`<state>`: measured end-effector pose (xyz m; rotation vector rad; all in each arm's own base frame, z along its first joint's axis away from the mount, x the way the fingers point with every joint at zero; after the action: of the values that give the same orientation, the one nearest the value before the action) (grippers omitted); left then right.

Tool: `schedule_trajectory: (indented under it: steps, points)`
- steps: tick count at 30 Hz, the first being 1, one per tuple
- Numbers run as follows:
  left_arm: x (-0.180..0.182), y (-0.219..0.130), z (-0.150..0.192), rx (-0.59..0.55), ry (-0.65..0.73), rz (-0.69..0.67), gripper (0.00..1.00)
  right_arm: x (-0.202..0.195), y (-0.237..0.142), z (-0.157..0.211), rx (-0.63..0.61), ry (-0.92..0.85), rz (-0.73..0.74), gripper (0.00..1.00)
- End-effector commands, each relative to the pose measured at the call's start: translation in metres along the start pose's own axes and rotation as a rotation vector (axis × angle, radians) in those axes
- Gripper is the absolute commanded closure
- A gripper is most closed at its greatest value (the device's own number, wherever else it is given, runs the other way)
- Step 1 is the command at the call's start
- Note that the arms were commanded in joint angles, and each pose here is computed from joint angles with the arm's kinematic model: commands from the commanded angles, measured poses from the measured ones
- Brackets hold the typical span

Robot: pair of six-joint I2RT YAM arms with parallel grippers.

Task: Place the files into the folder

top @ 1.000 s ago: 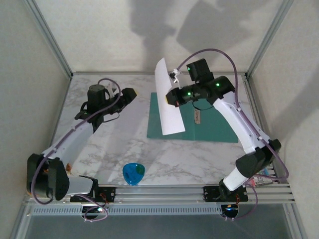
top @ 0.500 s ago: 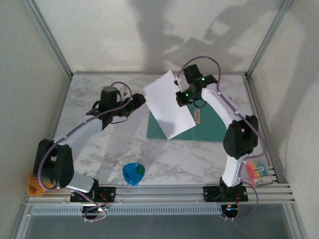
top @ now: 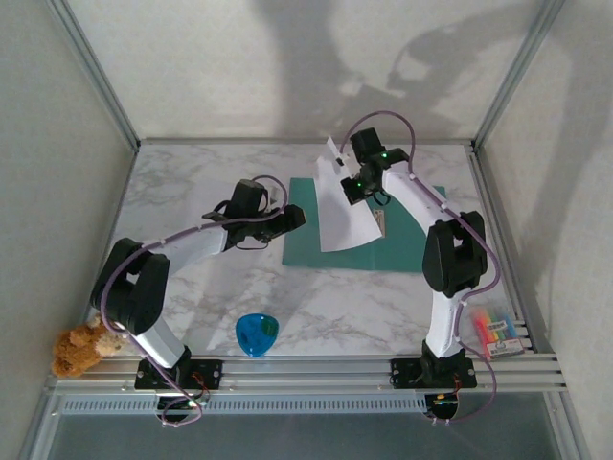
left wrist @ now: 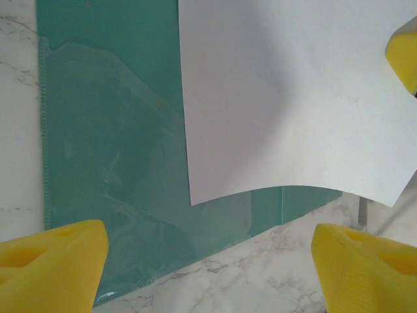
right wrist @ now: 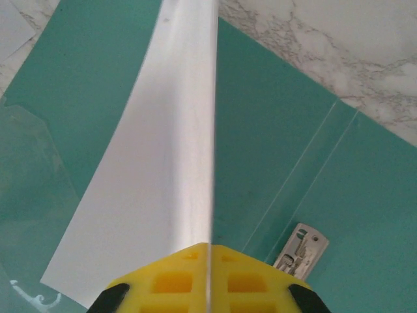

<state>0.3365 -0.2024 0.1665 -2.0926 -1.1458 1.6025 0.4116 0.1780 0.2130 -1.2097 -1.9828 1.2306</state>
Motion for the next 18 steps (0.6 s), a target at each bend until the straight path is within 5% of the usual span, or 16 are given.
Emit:
schedule_trajectory:
  steps: [1,18]
  points:
    - [-0.006,0.007,-0.005,0.004,0.04,0.017,0.18,-0.012,-0.009,-0.008,-0.03,-0.038,0.004,1.0]
    - [0.01,0.041,0.0,0.101,0.037,-0.002,0.2,-0.049,-0.029,0.002,-0.128,-0.075,-0.048,1.0]
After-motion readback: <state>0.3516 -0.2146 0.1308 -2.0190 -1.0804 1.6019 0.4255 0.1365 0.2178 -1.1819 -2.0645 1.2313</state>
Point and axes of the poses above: each hand's point on the last joint's axis, 136 mm out from that joint toward the fingers, its own y axis out along the fingers, its own x axis along the line the jaws close on, z = x × y, the point moved 8 cm from there along -y, back along the fingers, and after that the axes turned 4 degrees about y, right-handed, at the moved point
